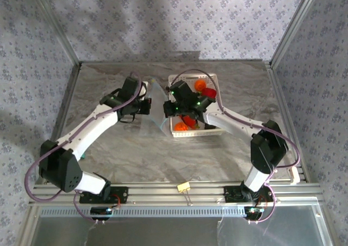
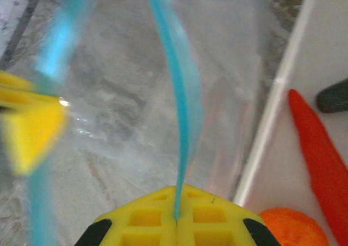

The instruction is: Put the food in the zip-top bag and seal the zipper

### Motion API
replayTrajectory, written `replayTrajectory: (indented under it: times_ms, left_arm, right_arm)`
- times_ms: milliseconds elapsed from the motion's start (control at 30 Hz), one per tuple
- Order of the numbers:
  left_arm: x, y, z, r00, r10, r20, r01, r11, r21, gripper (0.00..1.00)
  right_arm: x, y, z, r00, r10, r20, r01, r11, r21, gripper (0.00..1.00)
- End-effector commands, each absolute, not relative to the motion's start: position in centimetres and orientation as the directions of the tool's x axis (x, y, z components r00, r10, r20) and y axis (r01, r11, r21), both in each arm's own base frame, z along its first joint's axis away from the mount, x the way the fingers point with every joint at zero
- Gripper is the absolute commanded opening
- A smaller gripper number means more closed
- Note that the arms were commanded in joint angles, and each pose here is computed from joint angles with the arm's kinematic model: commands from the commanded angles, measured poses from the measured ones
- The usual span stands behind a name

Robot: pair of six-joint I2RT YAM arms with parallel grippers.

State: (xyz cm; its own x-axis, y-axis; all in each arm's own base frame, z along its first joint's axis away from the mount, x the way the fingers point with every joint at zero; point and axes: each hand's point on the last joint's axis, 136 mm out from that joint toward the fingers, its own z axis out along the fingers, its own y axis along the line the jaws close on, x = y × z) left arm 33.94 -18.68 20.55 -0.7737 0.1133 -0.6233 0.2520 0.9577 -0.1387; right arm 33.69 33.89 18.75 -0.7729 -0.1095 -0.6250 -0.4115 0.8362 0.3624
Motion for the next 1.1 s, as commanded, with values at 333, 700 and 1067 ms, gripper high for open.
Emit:
replayTrajectory:
  times_ms: [333,700,1067]
  left_arm:
    - [31.6,-14.2,27.2,-0.741,0.410,-0.532,0.235,0.900,0.367,0.00]
    - [32.3,-17.5,24.0,-0.749,0.348,-0.564,0.316,0.936,0.157,0.00]
    - [36.7,-21.5,21.6,-0.760,0.312,-0.570,0.365,0.931,0.022,0.00]
  right_arm:
    - [35.6,31.1,15.8,-0.821,-0.217,-0.527,-0.355,0.918,0.175,0.00]
    - [35.9,33.4,16.1,-0.809,-0.234,-0.539,-0.435,0.855,0.282,0.03]
    - [36.8,33.5,17.6,-0.795,-0.209,-0.569,-0.455,0.826,0.333,0.12]
